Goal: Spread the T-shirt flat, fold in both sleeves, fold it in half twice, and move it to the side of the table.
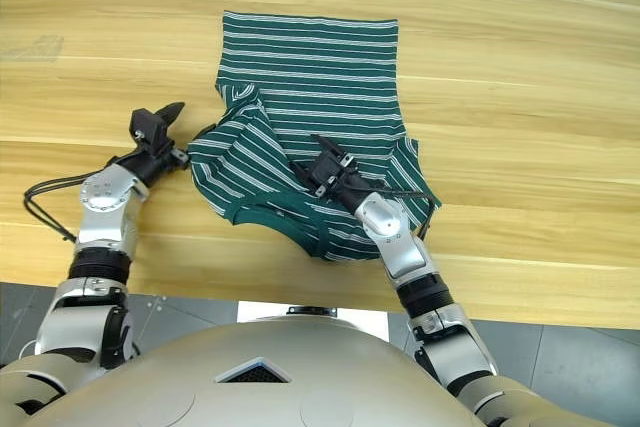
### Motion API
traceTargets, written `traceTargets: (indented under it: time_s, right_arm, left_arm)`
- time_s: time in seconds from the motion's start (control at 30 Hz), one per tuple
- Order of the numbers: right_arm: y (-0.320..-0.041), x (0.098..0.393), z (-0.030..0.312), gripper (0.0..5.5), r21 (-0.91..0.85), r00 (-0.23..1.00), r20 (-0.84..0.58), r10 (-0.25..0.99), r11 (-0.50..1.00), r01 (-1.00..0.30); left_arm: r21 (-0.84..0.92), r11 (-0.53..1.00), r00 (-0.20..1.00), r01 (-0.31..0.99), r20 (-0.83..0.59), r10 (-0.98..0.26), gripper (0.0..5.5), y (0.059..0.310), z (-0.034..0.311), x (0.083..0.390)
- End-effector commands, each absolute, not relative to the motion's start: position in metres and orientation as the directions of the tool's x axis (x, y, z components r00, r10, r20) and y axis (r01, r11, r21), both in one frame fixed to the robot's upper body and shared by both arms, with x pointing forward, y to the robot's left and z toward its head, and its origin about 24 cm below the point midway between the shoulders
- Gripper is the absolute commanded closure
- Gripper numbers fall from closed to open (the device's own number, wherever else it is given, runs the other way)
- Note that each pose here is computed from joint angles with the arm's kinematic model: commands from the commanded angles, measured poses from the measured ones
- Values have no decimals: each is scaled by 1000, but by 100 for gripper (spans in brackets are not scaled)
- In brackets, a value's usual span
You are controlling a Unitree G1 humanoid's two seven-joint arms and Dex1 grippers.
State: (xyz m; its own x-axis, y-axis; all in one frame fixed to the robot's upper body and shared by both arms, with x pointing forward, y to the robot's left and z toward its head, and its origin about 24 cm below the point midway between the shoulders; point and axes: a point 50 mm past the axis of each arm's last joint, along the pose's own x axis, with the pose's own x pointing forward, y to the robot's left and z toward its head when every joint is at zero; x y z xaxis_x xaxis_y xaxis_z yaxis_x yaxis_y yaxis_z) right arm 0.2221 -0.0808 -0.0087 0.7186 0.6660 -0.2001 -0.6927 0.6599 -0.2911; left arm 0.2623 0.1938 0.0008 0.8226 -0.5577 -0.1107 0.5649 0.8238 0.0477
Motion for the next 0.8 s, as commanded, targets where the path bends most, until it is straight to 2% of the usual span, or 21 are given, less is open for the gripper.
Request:
traceTargets:
  time_s: [0.03, 0.17, 0.27, 0.37, 0.47, 0.53, 0.63, 0.7, 0.8]
  right_arm:
    - [-90, 226, -13, 257, -286, 742, -219, 634, 685, -670]
    - [-92, 228, -12, 257, -285, 751, -211, 626, 695, -660]
    - [-91, 229, -12, 257, -283, 751, -210, 626, 696, -659]
    - [-94, 230, -12, 257, -287, 757, -210, 619, 701, -653]
    - [-97, 230, -13, 257, -288, 764, -212, 609, 708, -645]
    - [-98, 229, -13, 257, -287, 766, -212, 607, 711, -642]
    - [-99, 230, -14, 257, -287, 766, -216, 606, 710, -643]
    - [-98, 230, -13, 257, -286, 765, -214, 607, 710, -643]
    - [-95, 230, -10, 257, -287, 762, -202, 615, 707, -647]
  left_arm:
    - [-53, 783, 780, 620, -65, -622, 206, 165, -1, 255]
    - [-155, 718, 724, 678, -24, -689, 206, 143, -2, 237]
    - [-205, 662, 668, 721, -44, -743, 206, 124, -9, 220]
    - [-233, 647, 656, 726, -50, -753, 206, 123, -8, 206]
    - [-294, 702, 720, 649, -61, -692, 206, 144, -2, 198]
    - [-310, 745, 754, 590, -116, -646, 206, 155, -5, 184]
    - [-317, 794, 790, 518, -177, -587, 206, 159, -7, 163]
    - [-337, 817, 819, 467, -182, -544, 206, 156, -3, 164]
    - [-395, 869, 873, 297, -256, -414, 206, 162, -8, 177]
